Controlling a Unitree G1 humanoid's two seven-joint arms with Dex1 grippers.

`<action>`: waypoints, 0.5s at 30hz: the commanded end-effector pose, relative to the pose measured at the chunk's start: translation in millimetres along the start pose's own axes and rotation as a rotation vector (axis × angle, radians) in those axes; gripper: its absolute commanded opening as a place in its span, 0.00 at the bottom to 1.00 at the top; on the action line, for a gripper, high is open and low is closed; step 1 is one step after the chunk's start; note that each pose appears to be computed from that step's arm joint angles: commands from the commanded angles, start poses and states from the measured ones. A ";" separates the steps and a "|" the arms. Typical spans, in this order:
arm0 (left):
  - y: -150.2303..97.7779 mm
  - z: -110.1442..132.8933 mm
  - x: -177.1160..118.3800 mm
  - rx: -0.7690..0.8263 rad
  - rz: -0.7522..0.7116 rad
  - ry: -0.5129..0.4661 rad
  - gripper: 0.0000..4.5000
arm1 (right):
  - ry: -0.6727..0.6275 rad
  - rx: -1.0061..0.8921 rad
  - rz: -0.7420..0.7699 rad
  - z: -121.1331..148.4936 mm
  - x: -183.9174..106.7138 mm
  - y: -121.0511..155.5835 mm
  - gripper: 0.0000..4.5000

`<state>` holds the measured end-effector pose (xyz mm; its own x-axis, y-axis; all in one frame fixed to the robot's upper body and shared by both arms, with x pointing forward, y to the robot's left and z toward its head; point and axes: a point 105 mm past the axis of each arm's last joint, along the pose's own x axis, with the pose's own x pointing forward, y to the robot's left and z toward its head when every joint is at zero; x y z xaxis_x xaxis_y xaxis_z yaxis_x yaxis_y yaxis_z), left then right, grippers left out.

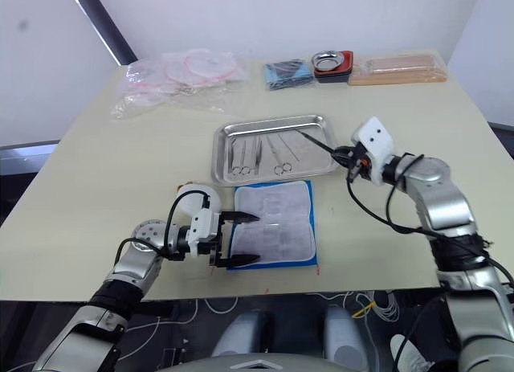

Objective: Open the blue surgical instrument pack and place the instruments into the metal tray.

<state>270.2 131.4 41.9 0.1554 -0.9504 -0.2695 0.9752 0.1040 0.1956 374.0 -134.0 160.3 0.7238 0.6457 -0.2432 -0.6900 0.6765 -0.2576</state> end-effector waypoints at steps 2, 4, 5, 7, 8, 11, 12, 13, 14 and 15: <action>-27.9 -59.8 -16.3 -0.183 0.014 0.219 1.00 | 0.062 0.066 -0.081 1.0 20.5 -0.5 0.00; -29.5 -60.0 -16.1 -0.184 0.015 0.219 1.00 | 0.107 0.099 -0.137 -2.0 27.1 -6.7 0.00; -29.6 -60.1 -16.1 -0.185 0.016 0.220 1.00 | 0.121 0.102 -0.154 -2.7 29.1 -8.9 0.00; -30.4 -60.2 -16.0 -0.186 0.018 0.219 1.00 | 0.162 0.129 -0.184 -2.7 39.5 -11.5 0.00; -30.5 -60.3 -16.1 -0.187 0.019 0.220 1.00 | 0.174 0.135 -0.191 -2.6 42.9 -11.7 0.00; -30.9 -61.0 -16.6 -0.188 0.019 0.224 1.00 | 0.214 0.175 -0.210 -4.2 53.5 -9.3 0.00; -31.1 -61.3 -16.8 -0.188 0.017 0.226 1.00 | 0.229 0.198 -0.213 -4.6 57.1 -7.4 0.00; -31.1 -61.4 -16.9 -0.187 0.017 0.229 1.00 | 0.236 0.217 -0.213 -3.9 61.1 -5.2 0.00; -31.0 -61.3 -16.8 -0.186 0.017 0.229 1.00 | 0.237 0.225 -0.218 -2.0 65.6 -3.7 0.00; -31.0 -61.2 -16.8 -0.186 0.017 0.229 1.00 | 0.236 0.236 -0.221 -0.4 69.2 -2.2 0.00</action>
<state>267.4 133.1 41.9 0.1727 -0.9500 -0.2601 0.9718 0.1214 0.2021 419.4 -98.8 128.0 0.7936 0.4026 -0.4561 -0.4974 0.8611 -0.1053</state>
